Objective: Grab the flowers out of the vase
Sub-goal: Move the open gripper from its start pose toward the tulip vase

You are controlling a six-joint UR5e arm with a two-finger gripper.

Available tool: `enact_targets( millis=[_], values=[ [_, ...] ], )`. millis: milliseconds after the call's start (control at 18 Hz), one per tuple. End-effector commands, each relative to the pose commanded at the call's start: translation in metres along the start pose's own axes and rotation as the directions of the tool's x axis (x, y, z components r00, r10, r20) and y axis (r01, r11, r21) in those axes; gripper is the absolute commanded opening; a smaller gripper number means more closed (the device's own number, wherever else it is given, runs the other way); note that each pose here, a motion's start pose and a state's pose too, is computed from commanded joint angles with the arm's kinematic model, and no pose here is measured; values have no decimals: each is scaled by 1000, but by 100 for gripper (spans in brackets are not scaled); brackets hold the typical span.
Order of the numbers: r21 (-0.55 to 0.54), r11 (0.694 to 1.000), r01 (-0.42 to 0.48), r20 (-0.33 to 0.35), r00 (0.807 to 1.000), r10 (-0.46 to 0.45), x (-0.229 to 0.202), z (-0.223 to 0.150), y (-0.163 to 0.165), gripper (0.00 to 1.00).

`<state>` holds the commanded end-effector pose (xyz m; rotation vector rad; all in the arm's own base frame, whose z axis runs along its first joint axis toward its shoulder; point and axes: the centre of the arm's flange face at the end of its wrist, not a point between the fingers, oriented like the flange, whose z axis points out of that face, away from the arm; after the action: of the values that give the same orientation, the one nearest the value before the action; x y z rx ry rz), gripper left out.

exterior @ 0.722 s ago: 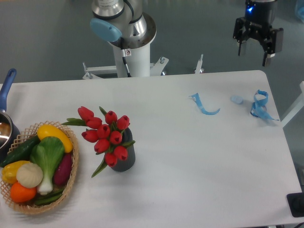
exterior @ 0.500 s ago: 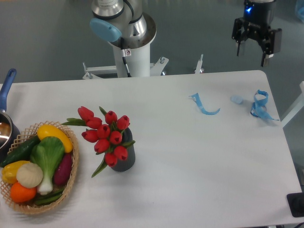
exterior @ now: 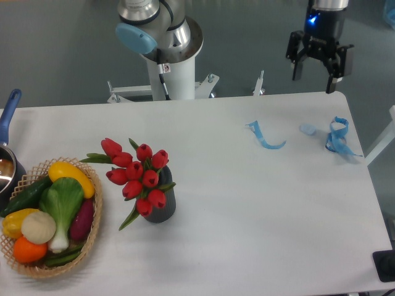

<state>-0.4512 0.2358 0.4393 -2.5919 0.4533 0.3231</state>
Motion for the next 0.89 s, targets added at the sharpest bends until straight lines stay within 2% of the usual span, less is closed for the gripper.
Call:
enact_targets(
  millis=[167, 333, 444, 500, 611, 778, 889],
  values=[
    [11, 994, 108, -31, 994, -108, 5, 14, -12, 100],
    [42, 988, 147, -77, 987, -144, 14, 35, -31, 100],
    [107, 978, 178, -97, 981, -168, 17, 52, -39, 100],
    [165, 968, 189, -107, 979, -173, 19, 59, -54, 100],
    [210, 953, 219, -114, 973, -199, 22, 64, -64, 100],
    [223, 957, 187, -137, 978, -160, 31, 82, -81, 100],
    [237, 956, 172, -178, 975, -132, 38, 101, -96, 100]
  ],
)
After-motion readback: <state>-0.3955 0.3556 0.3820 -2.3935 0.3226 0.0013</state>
